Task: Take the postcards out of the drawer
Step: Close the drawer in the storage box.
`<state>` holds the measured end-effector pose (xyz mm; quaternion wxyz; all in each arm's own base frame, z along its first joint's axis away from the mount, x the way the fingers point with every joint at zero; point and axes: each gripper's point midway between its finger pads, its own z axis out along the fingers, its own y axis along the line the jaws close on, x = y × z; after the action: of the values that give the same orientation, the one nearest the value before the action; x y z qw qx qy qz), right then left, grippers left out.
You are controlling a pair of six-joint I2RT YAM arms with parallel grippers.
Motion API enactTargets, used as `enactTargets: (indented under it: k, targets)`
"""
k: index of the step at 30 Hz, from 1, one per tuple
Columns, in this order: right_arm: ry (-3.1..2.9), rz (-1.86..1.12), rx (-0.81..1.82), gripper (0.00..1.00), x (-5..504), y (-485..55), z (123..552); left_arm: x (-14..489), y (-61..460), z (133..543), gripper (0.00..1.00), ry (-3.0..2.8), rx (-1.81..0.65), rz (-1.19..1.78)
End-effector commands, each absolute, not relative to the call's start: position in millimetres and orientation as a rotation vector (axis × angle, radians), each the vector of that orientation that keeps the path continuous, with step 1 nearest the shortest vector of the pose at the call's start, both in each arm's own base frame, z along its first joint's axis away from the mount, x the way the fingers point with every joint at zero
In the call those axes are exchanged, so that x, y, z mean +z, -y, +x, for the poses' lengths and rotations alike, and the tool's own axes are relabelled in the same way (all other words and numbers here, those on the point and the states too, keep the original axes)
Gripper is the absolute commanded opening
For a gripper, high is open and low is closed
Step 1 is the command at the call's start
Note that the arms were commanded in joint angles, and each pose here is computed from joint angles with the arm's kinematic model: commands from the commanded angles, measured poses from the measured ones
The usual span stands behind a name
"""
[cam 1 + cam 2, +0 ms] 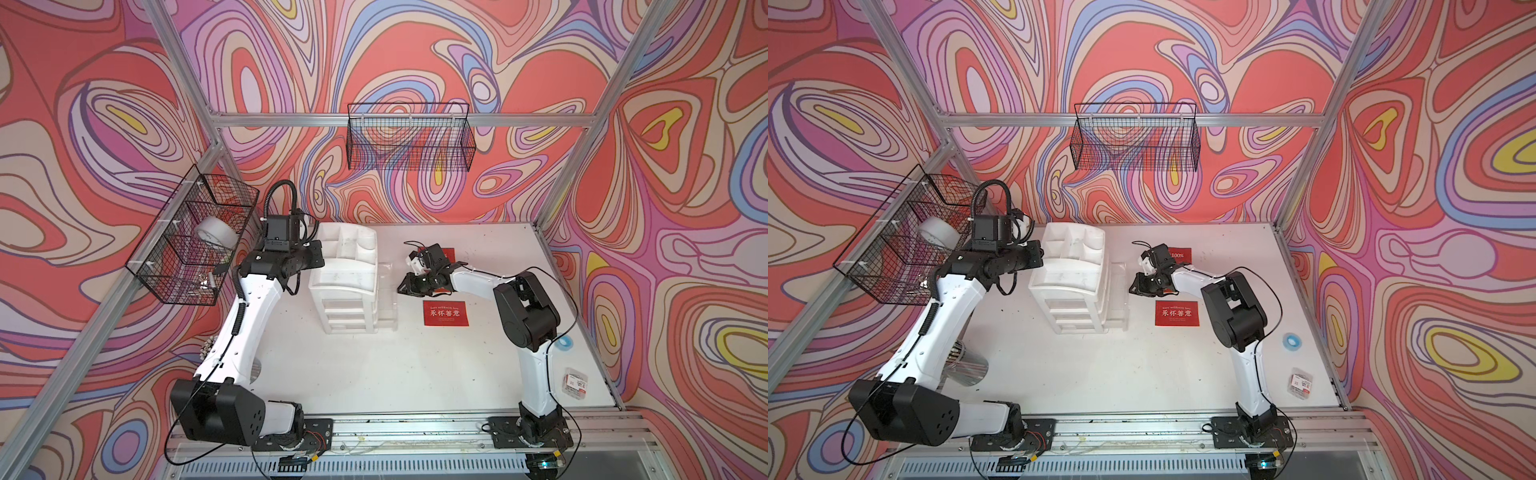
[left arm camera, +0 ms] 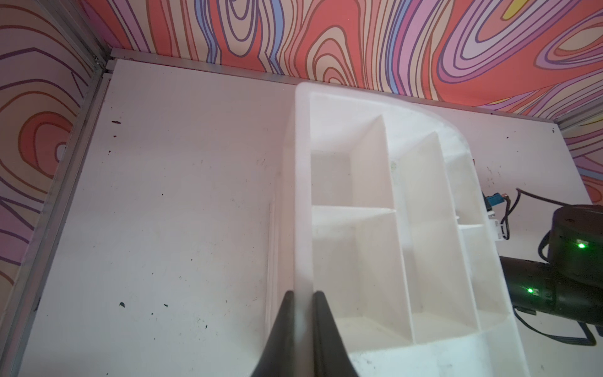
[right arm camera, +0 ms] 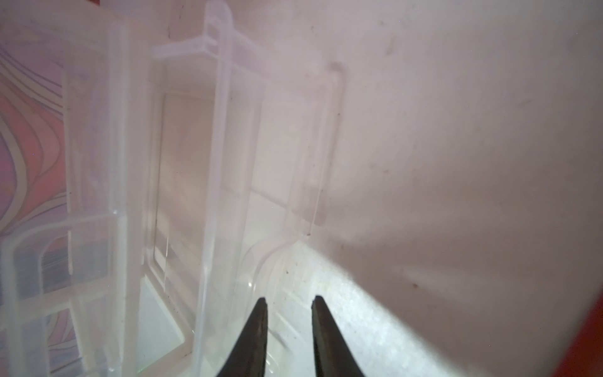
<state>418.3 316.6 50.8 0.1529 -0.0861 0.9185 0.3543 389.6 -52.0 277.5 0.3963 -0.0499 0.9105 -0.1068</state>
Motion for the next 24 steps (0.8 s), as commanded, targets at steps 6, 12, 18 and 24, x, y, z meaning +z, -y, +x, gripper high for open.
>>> enactTargets:
  k: [6,12,18,24]
  targets:
    - [-2.587,-0.262,1.117,0.26,56,-340,428,258,64,385,0.1,-2.357,-0.374,-0.15]
    - [-2.55,-0.258,1.21,0.25,59,-360,436,252,71,385,0.09,-2.356,-0.441,-0.171]
    - [-2.486,-0.248,1.339,0.24,69,-379,448,243,79,386,0.09,-2.365,-0.494,-0.181]
    - [-2.454,-0.24,1.368,0.24,77,-383,457,232,91,390,0.08,-2.384,-0.543,-0.17]
